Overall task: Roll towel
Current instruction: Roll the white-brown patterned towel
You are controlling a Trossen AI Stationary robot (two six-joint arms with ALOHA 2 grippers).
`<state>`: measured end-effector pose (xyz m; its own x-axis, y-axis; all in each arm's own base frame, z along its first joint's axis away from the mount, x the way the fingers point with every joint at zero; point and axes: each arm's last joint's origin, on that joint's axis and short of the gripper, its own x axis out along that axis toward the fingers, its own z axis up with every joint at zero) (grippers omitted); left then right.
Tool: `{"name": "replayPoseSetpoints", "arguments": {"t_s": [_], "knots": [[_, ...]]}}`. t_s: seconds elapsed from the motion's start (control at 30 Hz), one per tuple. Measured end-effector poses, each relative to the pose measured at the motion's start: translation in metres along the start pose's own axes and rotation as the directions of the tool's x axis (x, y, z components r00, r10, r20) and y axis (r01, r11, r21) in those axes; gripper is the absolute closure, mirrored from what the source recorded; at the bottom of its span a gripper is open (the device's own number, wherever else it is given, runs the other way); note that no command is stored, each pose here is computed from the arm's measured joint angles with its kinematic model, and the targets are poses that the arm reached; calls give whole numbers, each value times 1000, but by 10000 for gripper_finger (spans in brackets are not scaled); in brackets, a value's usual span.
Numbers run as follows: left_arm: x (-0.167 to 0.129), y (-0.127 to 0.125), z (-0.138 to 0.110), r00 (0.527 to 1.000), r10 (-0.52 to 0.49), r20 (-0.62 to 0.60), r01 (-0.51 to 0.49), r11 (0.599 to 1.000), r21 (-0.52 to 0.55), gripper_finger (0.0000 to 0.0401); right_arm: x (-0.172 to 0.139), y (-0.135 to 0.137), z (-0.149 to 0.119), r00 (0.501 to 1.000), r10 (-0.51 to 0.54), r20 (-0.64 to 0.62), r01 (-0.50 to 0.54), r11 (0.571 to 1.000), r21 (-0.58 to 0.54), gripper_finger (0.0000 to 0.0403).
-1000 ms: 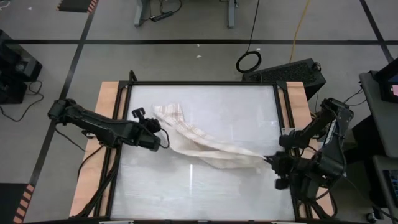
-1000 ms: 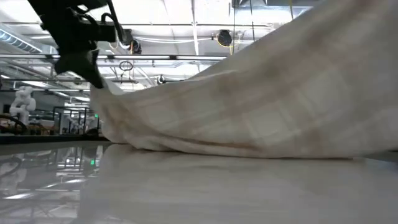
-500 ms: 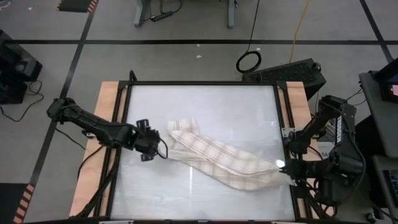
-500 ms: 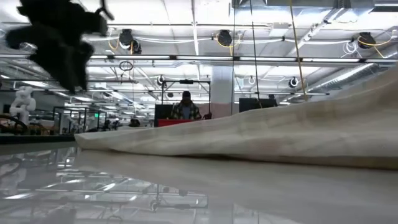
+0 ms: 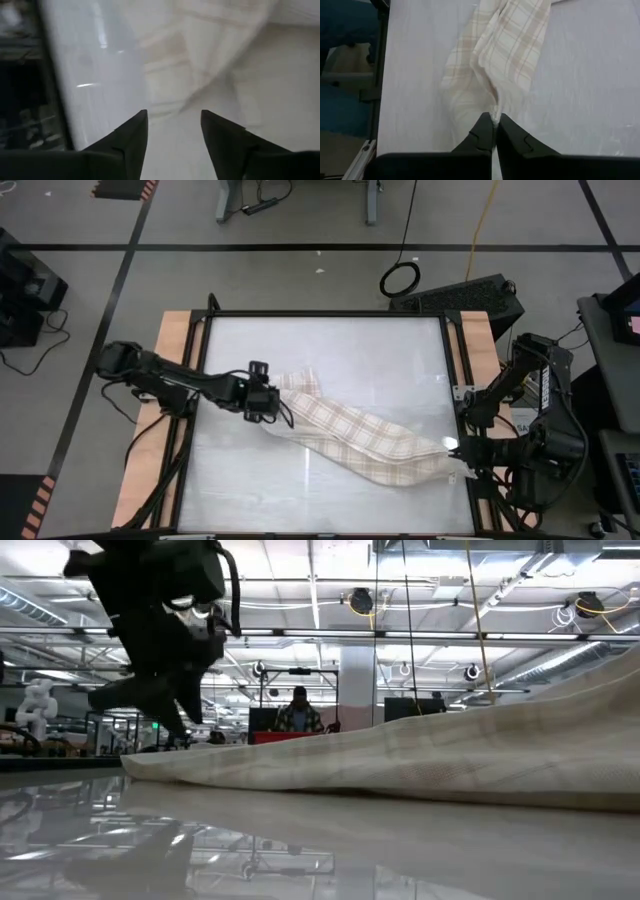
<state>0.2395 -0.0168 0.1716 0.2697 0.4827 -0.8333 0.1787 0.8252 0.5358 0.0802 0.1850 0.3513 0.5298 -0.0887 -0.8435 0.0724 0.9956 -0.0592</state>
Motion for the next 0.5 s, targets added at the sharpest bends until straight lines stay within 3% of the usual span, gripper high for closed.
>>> {"name": "replayPoseSetpoints", "arguments": {"t_s": [0.23,0.3,0.43,0.5], "knots": [[24,-2,6,997,-71,-28,74,984,160,239,0,0,1,999,-7,44,9,1000,-30,403],[29,0,9,998,-66,-14,67,985,156,270,0,0,2,999,-7,49,9,999,-40,403],[27,7,11,1000,-12,-21,14,994,110,376,0,0,2,999,-9,52,11,999,-43,403],[17,14,10,998,55,-34,-53,997,56,388,0,0,2,999,-10,53,13,999,-42,403]]}}
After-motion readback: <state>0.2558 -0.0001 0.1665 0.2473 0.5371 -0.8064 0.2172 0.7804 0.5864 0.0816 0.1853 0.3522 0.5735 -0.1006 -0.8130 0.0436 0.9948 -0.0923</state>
